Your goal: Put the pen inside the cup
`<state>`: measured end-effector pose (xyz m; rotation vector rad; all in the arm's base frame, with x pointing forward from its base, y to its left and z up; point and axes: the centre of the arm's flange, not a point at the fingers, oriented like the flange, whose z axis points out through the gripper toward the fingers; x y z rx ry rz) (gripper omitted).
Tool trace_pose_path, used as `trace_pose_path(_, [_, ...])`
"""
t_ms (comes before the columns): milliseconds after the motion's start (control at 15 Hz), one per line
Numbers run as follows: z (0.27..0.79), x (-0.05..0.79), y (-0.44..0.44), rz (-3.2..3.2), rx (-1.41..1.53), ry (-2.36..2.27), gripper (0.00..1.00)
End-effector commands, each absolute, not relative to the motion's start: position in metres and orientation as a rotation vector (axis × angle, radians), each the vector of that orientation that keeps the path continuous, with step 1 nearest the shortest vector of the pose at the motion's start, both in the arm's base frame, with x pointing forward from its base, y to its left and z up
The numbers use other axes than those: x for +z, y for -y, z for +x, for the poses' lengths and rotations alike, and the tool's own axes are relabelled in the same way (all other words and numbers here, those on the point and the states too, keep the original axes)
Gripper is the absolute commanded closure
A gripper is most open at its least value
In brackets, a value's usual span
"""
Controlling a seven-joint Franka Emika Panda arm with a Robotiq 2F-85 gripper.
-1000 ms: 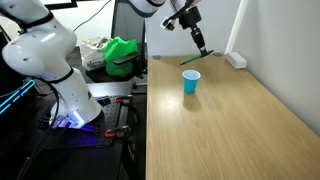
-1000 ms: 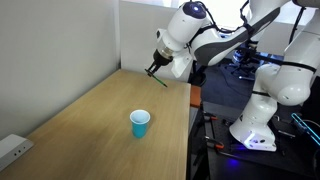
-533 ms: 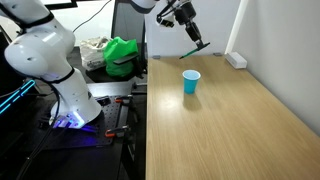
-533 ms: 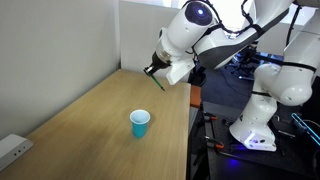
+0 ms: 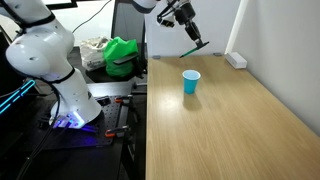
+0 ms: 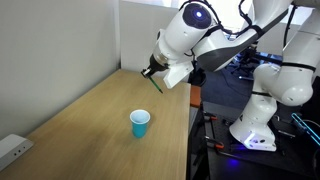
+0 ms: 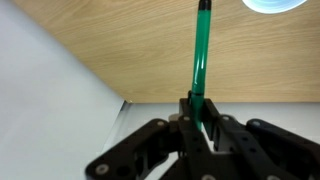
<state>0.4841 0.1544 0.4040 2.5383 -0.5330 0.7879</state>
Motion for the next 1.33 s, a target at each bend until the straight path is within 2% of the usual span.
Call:
trace_pose_path(0, [0.474, 0.406, -0.155, 2.509, 0.826, 0.6, 0.96])
trace_pose_path(667, [0.439, 0.391, -0.202, 2.413, 0.961, 0.796, 0.96])
trace_pose_path(1267, [0.444, 0.372, -0.235, 2.293, 1.065, 0.85, 0.96])
